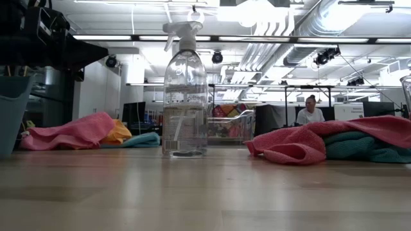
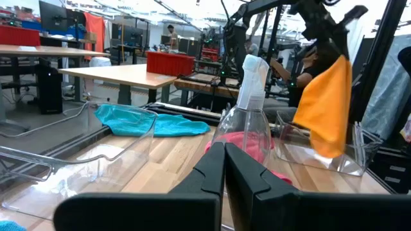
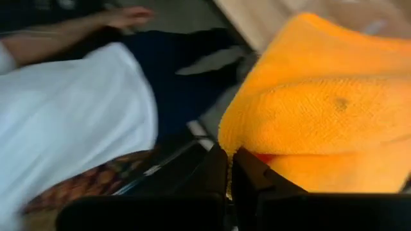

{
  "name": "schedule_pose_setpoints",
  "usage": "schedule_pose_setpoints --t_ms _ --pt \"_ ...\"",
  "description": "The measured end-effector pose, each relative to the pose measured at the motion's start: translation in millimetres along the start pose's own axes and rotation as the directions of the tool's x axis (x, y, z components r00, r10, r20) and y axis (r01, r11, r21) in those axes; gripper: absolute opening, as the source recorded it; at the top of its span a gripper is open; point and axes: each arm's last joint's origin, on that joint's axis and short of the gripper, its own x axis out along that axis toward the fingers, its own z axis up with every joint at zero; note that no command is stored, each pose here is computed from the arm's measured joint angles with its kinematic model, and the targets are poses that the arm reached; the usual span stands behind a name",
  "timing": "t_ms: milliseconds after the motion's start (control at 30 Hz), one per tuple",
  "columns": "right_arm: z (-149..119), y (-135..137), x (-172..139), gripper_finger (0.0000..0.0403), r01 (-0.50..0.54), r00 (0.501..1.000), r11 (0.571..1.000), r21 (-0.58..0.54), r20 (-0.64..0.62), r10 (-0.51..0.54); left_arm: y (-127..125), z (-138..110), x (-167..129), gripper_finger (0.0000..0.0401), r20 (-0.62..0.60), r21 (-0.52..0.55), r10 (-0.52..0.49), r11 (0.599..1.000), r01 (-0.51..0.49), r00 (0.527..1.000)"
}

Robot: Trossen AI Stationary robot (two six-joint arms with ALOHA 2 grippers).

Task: Sort microfiber towel by color & place in baskets
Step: Put the right yellow towel into the bottom transparent bin

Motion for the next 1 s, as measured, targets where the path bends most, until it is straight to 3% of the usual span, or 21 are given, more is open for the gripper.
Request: schedule_pose_setpoints --t_ms 133,300,467,700,900,1000 --pt "-1 -11 11 0.0000 0.189 0.982 0.981 0.031 0.011 -0.190 0 0 0 0.0000 0.000 0.000 0.000 1.000 0.000 1.000" --pt "5 -7 29 0.0000 0.260 0.950 0.965 -0.019 0.182 -0.253 0 0 0 0.0000 0.000 0.000 0.000 1.000 0.000 1.000" --pt "9 -7 60 0.0000 0.354 0.921 0.934 -0.045 0.189 -0.340 0 0 0 0.0000 0.000 0.000 0.000 1.000 0.000 1.000" --pt "17 -27 116 0.0000 0.336 0.940 0.942 0.011 0.062 -0.336 0 0 0 0.0000 0.000 0.000 0.000 1.000 0.000 1.000" --pt "24 -45 127 0.0002 0.374 0.916 0.916 0.142 0.099 -0.389 0 0 0 0.0000 0.000 0.000 0.000 1.000 0.000 1.000" --pt "25 -50 127 0.0023 0.409 0.901 0.892 0.191 0.073 -0.428 0 0 0 0.0000 0.000 0.000 0.000 1.000 0.000 1.000"
